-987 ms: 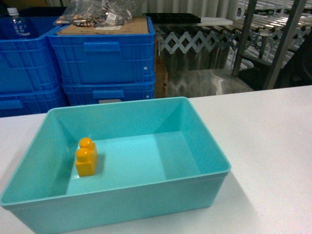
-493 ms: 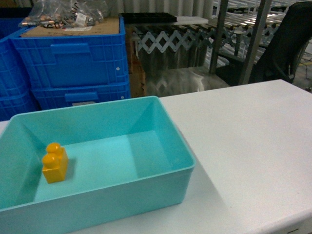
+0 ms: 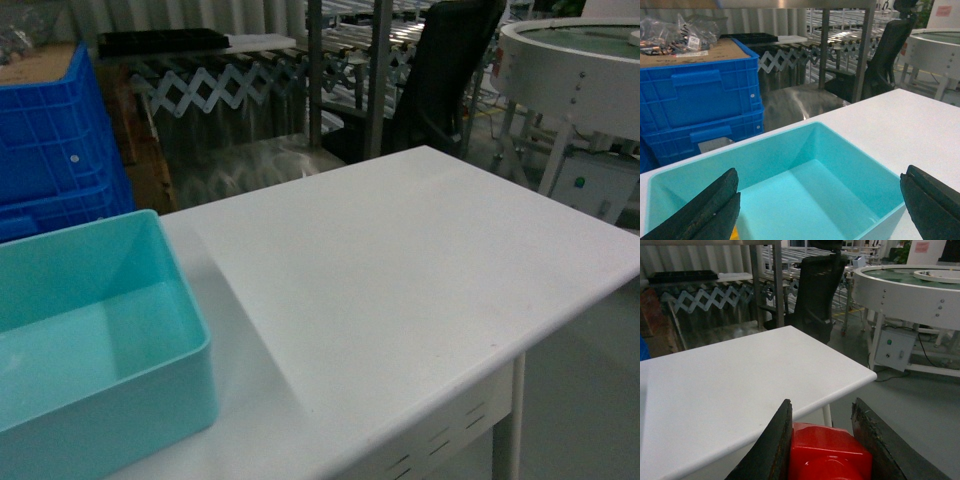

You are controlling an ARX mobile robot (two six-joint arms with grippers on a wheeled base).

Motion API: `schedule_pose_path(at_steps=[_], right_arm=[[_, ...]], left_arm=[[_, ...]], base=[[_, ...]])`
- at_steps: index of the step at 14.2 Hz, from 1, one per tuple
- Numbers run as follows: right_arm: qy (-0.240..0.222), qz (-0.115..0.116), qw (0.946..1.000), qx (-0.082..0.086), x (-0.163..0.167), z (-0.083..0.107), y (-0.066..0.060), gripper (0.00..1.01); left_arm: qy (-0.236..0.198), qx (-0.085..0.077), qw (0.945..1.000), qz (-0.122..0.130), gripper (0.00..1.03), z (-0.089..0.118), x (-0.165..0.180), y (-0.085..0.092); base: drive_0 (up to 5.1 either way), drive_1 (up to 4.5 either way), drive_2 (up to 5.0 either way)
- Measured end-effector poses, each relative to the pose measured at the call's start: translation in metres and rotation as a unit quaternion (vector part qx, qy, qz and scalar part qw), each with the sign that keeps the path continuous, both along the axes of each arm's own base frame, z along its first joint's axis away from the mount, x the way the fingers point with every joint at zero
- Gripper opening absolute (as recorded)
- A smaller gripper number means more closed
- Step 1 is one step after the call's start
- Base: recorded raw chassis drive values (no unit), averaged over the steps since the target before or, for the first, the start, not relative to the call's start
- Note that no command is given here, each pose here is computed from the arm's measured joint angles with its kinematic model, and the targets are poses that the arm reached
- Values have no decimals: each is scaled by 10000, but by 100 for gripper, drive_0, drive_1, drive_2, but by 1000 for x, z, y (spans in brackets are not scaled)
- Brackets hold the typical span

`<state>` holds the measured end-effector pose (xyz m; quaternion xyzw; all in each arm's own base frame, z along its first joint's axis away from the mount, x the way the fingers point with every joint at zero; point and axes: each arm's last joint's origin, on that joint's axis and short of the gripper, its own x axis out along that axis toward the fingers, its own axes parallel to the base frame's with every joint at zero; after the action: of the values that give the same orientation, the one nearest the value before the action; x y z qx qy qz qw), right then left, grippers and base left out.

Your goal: Pick red block from blue box to shelf

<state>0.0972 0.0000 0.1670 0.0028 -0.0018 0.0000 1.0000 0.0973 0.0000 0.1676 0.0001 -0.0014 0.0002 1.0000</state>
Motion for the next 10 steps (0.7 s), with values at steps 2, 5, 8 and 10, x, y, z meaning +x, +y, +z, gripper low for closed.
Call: schedule_pose_path(at_steps=[2, 5, 8, 10], right_arm=[[2, 0, 10000, 0, 0, 0, 0, 30], [0, 0, 10000, 0, 0, 0, 0, 30], [0, 0, 10000, 0, 0, 0, 0, 29], [0, 0, 10000, 0, 0, 0, 0, 29]], left_arm=[[-2, 0, 10000, 2, 98, 0, 0, 0], [0, 0, 10000, 2, 98, 0, 0, 0], [0, 0, 10000, 2, 98, 0, 0, 0], [0, 0, 10000, 2, 98, 0, 0, 0]], base=[[-166, -166, -166], [-171, -171, -171], [-159, -159, -159], [-159, -159, -159]])
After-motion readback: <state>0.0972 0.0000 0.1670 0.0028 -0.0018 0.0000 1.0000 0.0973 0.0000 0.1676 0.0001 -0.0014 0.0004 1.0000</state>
